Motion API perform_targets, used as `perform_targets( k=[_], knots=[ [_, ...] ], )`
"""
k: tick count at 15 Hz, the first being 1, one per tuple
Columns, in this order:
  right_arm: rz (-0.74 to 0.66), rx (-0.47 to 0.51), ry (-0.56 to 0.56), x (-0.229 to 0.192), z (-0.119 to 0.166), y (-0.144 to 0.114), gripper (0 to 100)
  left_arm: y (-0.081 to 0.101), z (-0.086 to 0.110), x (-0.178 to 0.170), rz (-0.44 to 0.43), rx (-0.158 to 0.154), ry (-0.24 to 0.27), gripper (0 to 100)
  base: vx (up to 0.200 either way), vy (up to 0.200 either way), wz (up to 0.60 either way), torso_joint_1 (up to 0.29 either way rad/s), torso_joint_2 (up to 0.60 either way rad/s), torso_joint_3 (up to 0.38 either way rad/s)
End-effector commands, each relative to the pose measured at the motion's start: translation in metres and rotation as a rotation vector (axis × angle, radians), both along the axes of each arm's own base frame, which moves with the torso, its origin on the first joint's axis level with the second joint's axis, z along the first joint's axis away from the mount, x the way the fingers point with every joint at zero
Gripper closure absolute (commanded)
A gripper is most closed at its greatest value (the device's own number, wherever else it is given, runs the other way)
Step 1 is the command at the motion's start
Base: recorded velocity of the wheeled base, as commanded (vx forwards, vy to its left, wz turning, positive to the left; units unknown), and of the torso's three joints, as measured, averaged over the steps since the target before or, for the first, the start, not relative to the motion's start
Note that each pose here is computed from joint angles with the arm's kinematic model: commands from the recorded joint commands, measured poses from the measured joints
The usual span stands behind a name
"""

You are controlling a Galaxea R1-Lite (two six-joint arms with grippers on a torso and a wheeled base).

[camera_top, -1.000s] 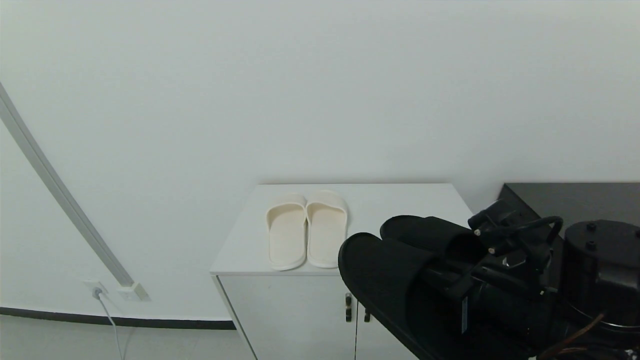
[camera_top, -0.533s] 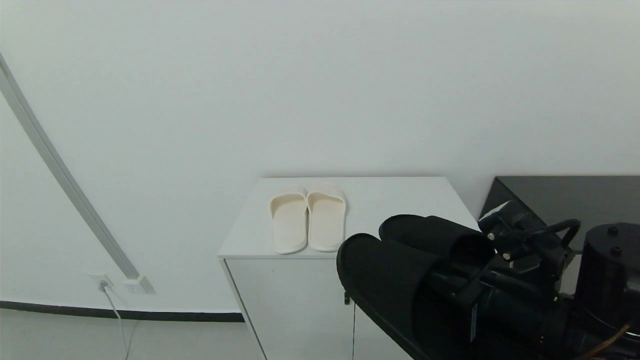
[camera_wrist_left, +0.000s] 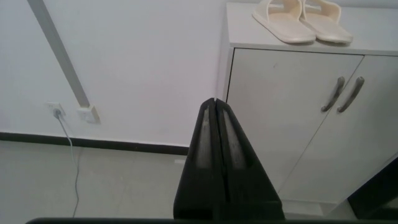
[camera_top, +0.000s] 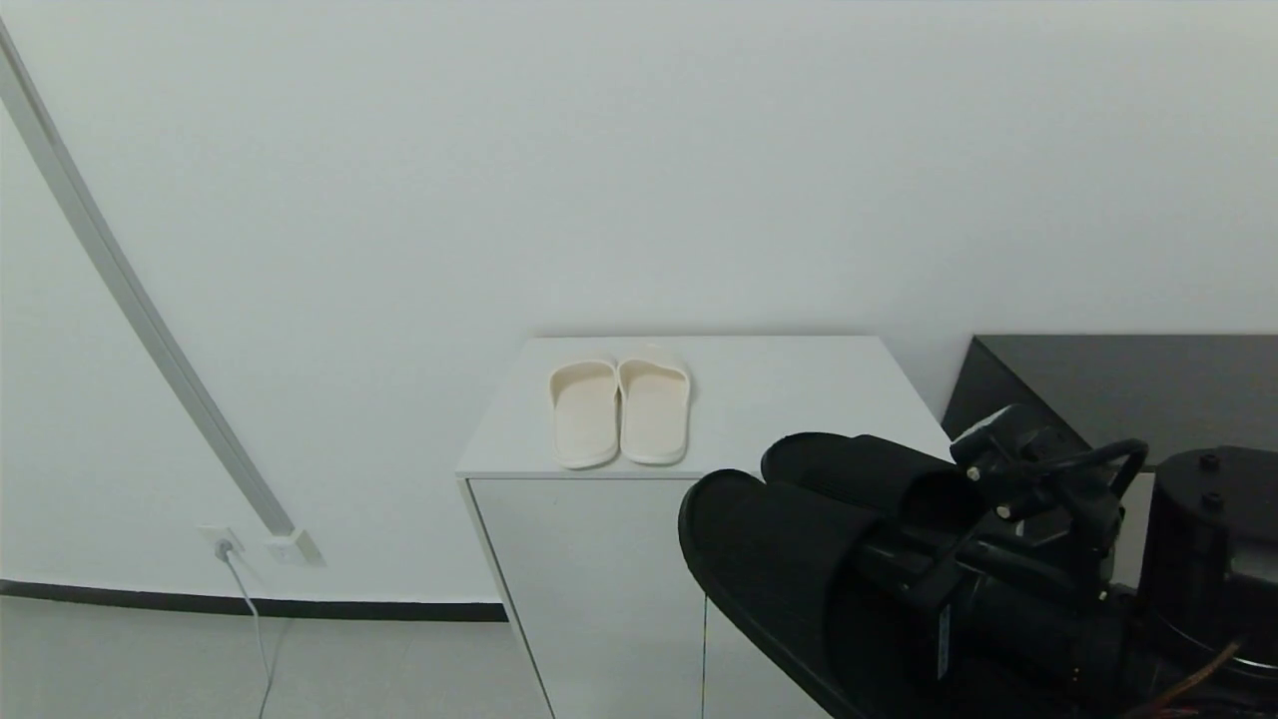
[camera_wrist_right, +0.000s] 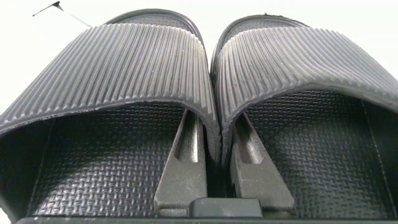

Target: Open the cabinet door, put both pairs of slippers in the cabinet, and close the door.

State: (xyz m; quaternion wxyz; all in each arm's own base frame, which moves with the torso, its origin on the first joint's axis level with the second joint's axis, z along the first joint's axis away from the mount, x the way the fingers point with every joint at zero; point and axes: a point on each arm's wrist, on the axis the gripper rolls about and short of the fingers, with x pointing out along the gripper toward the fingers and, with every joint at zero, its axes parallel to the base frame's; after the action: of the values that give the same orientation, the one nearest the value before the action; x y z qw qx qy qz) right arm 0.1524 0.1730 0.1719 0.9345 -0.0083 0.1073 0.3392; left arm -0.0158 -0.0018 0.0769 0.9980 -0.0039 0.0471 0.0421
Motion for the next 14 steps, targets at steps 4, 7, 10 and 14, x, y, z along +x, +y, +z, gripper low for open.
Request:
perform_targets(
  k=[4,7,10,14],
  knots=[
    [-0.002,-0.017,0.013,0.0014,-0.0052,0.0009,100,0.0,0.0001,0.0,0.0,0.001,-0.001,100,0.0,0.0,0.0,0.0,0.0,0.0],
    [-0.003,-0.018,0.014,0.0018,-0.0055,0.0009,100,0.0,0.0001,0.0,0.0,0.001,-0.001,100,0.0,0.0,0.0,0.0,0.0,0.0],
    [-0.003,-0.025,0.02,0.001,-0.0079,-0.0001,100,0.0,0.0001,0.0,0.0,0.001,-0.001,100,0.0,0.0,0.0,-0.03,0.07,0.04],
    [-0.002,-0.027,0.017,0.0005,-0.0075,-0.0006,100,0.0,0.0001,0.0,-0.001,0.0,-0.001,100,0.0,0.0,0.0,-0.15,0.35,0.193]
  ],
)
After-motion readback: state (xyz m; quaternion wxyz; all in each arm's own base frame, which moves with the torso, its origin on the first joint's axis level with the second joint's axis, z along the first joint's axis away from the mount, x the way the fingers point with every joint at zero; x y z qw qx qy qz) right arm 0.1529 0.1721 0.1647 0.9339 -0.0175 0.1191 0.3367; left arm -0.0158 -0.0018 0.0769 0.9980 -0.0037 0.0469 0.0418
